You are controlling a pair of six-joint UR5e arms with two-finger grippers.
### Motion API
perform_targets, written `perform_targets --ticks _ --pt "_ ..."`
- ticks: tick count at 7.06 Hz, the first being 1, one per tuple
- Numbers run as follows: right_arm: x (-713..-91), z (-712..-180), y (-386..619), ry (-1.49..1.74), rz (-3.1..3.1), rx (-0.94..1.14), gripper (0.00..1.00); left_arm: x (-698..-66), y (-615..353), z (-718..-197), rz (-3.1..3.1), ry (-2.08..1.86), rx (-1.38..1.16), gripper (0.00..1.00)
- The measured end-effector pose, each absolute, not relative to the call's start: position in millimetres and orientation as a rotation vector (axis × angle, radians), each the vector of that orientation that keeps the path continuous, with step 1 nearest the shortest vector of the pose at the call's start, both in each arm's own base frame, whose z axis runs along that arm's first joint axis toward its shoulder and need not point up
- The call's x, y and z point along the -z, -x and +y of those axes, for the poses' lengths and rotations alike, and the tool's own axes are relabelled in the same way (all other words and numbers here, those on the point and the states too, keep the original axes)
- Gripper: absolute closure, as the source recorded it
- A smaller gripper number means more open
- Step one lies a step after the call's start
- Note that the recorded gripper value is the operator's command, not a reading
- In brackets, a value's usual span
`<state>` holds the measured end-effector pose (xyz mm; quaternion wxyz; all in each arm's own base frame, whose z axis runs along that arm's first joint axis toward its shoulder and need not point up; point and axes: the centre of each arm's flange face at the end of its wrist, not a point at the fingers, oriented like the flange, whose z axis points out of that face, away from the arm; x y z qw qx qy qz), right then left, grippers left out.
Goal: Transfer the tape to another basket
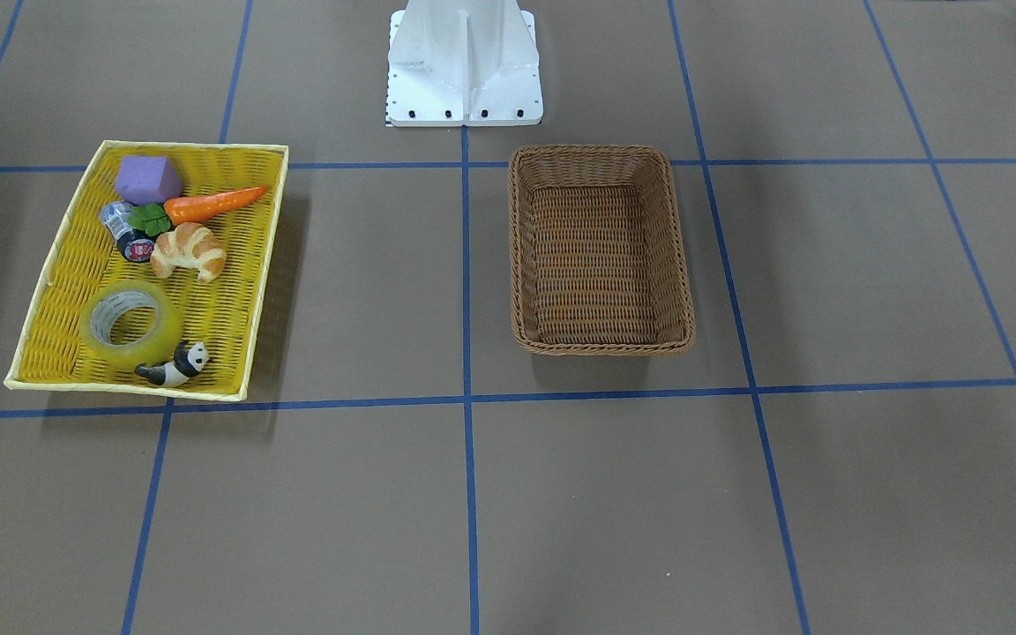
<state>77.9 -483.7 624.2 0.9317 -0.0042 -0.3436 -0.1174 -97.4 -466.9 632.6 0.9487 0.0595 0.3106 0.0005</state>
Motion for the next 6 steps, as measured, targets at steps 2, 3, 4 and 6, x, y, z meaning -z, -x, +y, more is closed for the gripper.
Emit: perform_targets --ticks 2,3,4,6 --pt "-626.8 -483.2 -78.1 -0.02 -0.696 0.251 0.0 -632.6 97.4 -466.9 0.633 -0.122 -0.001 0.02" --pt "-628.6 -482.5 -78.1 -0.026 -0.695 0.253 0.0 -632.6 97.3 -466.9 0.633 -0.121 -0.001 0.02" --pt "-628.9 -482.5 -78.1 -0.03 -0.695 0.254 0.0 -632.2 97.3 -466.9 0.634 -0.121 0.001 0.02" --pt "-625.0 -483.4 -78.0 -0.043 -0.694 0.259 0.0 -629.8 97.3 -467.4 0.634 -0.124 0.0 0.02"
